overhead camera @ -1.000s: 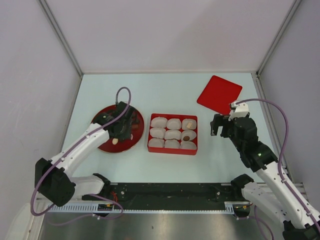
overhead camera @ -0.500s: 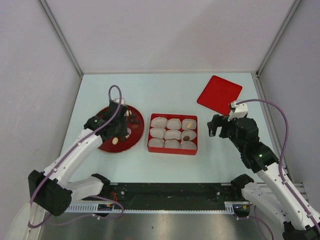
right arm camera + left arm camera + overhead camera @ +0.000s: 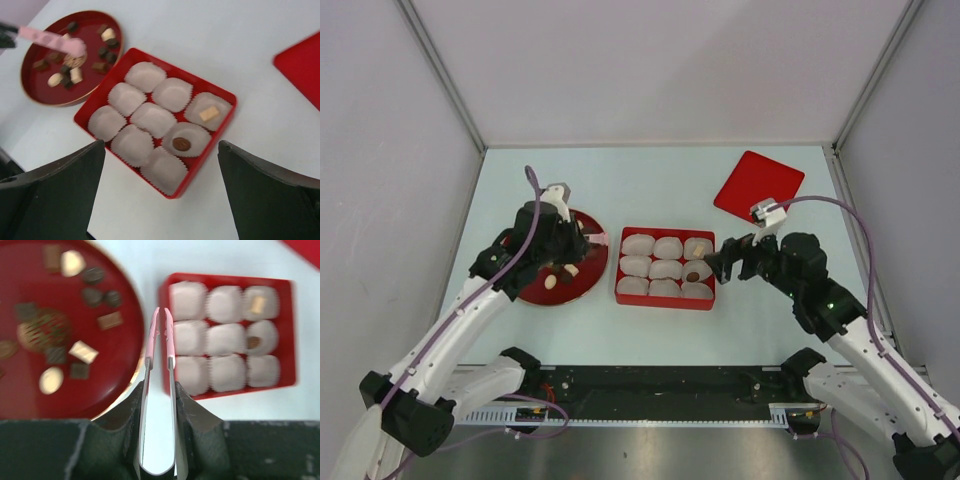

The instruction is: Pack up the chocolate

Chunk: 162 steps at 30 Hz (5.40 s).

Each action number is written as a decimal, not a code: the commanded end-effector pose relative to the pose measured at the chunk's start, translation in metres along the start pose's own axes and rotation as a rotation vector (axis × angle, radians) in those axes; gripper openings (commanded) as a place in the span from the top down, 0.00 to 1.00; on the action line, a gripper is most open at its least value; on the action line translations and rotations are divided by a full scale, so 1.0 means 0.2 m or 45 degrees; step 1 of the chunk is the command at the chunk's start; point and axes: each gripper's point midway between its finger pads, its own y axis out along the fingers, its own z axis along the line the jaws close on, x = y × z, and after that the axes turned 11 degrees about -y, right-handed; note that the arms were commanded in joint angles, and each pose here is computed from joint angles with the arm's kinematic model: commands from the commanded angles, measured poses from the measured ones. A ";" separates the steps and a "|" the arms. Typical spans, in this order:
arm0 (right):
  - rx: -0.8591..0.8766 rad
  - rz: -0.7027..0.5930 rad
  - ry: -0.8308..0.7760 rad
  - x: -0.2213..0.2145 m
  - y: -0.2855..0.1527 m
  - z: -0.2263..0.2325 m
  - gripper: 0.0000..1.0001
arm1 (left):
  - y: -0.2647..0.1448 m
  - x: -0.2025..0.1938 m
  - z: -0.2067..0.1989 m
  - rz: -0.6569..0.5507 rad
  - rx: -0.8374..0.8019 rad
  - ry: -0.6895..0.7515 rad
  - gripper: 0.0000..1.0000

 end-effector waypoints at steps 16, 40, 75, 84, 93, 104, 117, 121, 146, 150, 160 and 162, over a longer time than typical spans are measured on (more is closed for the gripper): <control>0.259 -0.357 -0.663 0.34 0.35 0.52 0.04 | -0.24 0.06 -0.72 0.047 -0.886 0.177 0.82; 0.288 -0.354 -0.837 0.39 0.49 0.58 0.60 | -0.33 0.05 -0.81 0.074 -0.989 0.195 0.82; 0.138 -0.227 -1.283 0.35 0.39 0.55 1.00 | -0.36 0.24 -0.59 0.274 -0.541 0.543 0.16; 0.047 -0.203 -1.466 0.36 0.38 0.57 1.00 | -0.34 0.10 -0.67 0.445 -0.612 0.748 0.17; 0.021 -0.232 -1.480 0.39 0.35 0.57 1.00 | -0.34 -0.04 -0.68 0.559 -0.659 0.863 0.21; 0.031 -0.274 -1.491 0.42 0.34 0.61 1.00 | -0.32 -0.10 -0.67 0.616 -0.679 0.868 0.32; 0.035 -0.300 -1.507 0.43 0.31 0.64 1.00 | -0.36 -0.13 -0.70 0.651 -0.764 0.877 0.51; 0.044 -0.315 -1.517 0.43 0.30 0.66 1.00 | -0.41 -0.14 -0.72 0.649 -0.831 0.879 0.51; 0.032 -0.327 -1.441 0.42 0.27 0.65 0.45 | -0.35 -0.11 -0.68 0.591 -0.725 0.861 0.95; 0.031 -0.276 -1.395 0.38 0.26 0.62 0.19 | -0.25 -0.02 -0.63 0.457 -0.552 0.845 1.00; -0.015 -0.079 -1.046 0.27 0.20 0.35 0.04 | -0.06 0.11 -0.38 0.207 -0.170 0.677 0.98; -0.071 -0.020 -0.932 0.23 0.19 0.24 0.04 | -0.03 0.11 -0.28 0.177 -0.062 0.597 0.96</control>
